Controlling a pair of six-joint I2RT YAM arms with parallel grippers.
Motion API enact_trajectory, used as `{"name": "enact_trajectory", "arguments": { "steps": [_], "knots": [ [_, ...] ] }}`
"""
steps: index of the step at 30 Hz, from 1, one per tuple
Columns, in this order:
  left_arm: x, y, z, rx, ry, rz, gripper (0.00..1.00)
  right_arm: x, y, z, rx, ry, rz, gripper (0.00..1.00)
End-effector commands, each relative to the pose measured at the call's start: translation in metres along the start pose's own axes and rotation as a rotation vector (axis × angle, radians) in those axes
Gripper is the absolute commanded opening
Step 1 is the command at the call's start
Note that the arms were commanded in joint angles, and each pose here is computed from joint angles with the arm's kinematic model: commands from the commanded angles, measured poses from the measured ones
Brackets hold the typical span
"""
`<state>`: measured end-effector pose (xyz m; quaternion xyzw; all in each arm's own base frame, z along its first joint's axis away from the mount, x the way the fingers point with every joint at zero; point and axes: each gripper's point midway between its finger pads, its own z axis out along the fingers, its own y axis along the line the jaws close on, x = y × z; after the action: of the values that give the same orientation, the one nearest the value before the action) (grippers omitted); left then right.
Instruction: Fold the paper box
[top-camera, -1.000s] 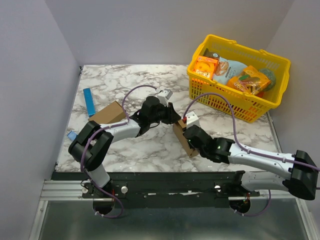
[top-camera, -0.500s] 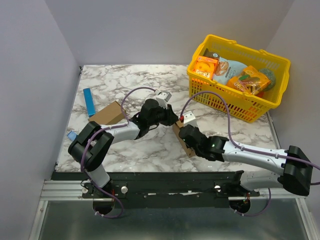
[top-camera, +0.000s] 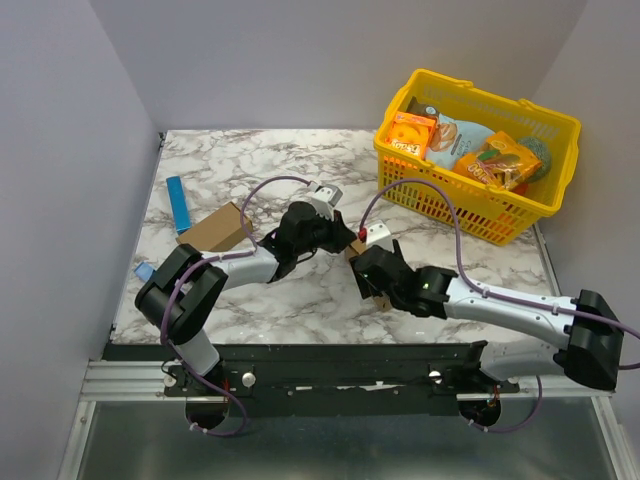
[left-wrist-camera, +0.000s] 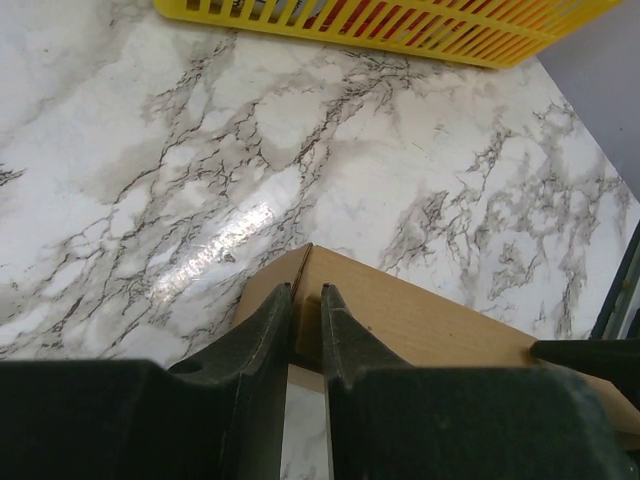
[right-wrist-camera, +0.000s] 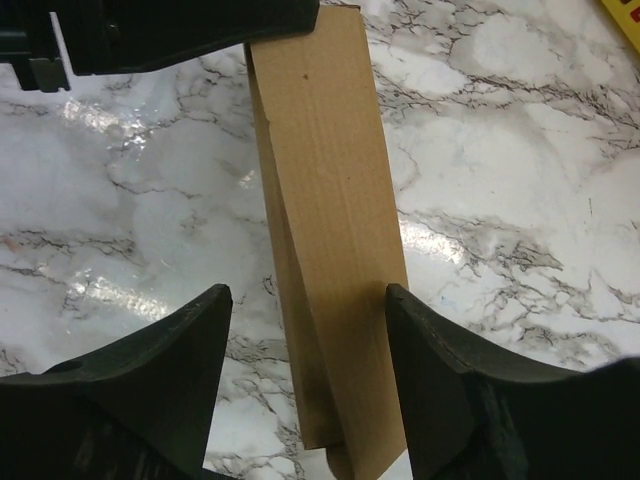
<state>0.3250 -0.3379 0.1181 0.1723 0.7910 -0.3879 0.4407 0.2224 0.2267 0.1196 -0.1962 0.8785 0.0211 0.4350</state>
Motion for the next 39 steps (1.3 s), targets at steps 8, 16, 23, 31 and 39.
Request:
{"name": "enact_trajectory", "arguments": {
  "steps": [8,16,23,31,39],
  "knots": [
    [0.062,0.043,-0.014,-0.162,0.204,0.035,0.24,0.002,-0.013,-0.044,-0.026,0.106,-0.007,0.77],
    [0.057,0.040,-0.012,-0.159,0.200,0.042,0.23,0.023,-0.019,-0.045,-0.002,0.145,-0.018,0.76],
    [0.058,0.039,-0.012,-0.165,0.206,0.043,0.24,0.025,-0.012,-0.040,-0.010,0.142,-0.034,0.73],
    [0.057,0.039,-0.010,-0.163,0.207,0.048,0.23,0.045,-0.011,-0.032,0.020,0.199,-0.046,0.66],
    [0.056,0.037,-0.008,-0.161,0.208,0.048,0.23,0.072,-0.016,-0.026,0.121,0.289,-0.045,0.52]
  ]
}}
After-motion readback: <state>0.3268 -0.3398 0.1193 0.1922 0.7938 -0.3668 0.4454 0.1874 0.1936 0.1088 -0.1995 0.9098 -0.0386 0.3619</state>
